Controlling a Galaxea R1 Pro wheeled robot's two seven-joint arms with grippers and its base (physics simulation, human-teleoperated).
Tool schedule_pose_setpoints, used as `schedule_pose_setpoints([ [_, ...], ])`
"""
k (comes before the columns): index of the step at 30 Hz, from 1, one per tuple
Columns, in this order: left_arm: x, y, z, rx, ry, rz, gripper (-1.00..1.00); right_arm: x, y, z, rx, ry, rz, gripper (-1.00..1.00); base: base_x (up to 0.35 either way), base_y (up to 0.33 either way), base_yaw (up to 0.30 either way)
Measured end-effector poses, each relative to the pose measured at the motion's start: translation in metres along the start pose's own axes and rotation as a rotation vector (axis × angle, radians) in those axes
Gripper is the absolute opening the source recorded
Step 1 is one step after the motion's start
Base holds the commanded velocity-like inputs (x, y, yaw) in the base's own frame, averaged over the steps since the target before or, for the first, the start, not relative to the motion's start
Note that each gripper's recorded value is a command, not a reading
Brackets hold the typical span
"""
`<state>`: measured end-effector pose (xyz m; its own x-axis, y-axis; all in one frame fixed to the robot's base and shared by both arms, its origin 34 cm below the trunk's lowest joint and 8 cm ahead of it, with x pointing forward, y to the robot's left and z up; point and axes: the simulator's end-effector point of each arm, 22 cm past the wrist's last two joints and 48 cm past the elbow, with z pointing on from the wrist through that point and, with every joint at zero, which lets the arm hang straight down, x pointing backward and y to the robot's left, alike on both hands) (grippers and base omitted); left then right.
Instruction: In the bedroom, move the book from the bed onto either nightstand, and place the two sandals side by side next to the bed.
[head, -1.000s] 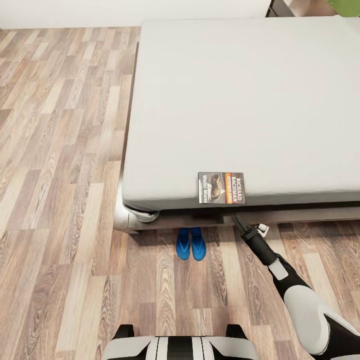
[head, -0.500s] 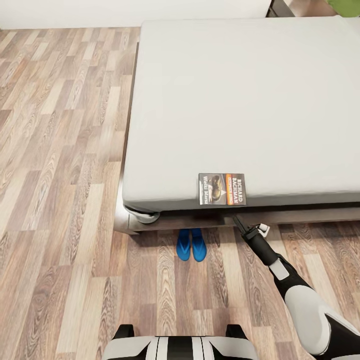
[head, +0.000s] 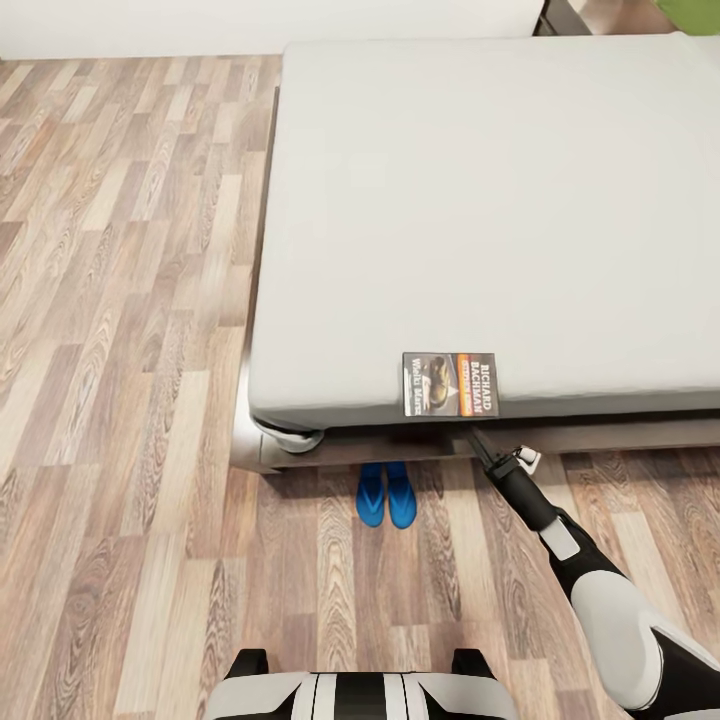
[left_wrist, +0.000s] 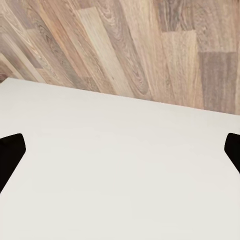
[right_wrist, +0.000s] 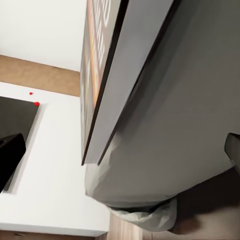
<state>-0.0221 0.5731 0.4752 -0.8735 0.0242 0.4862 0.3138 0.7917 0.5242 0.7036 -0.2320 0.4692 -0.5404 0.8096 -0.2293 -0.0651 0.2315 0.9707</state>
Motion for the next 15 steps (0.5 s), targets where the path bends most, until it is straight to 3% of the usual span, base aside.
schedule_pose_setpoints([
  [15,-0.0001,0.0002,0.0,0.0,0.0,0.001,1.0,-0.0017,-0.0004,-0.0008,0.001,-0.001,-0.003,1.0,0.03,0.021,0.0],
])
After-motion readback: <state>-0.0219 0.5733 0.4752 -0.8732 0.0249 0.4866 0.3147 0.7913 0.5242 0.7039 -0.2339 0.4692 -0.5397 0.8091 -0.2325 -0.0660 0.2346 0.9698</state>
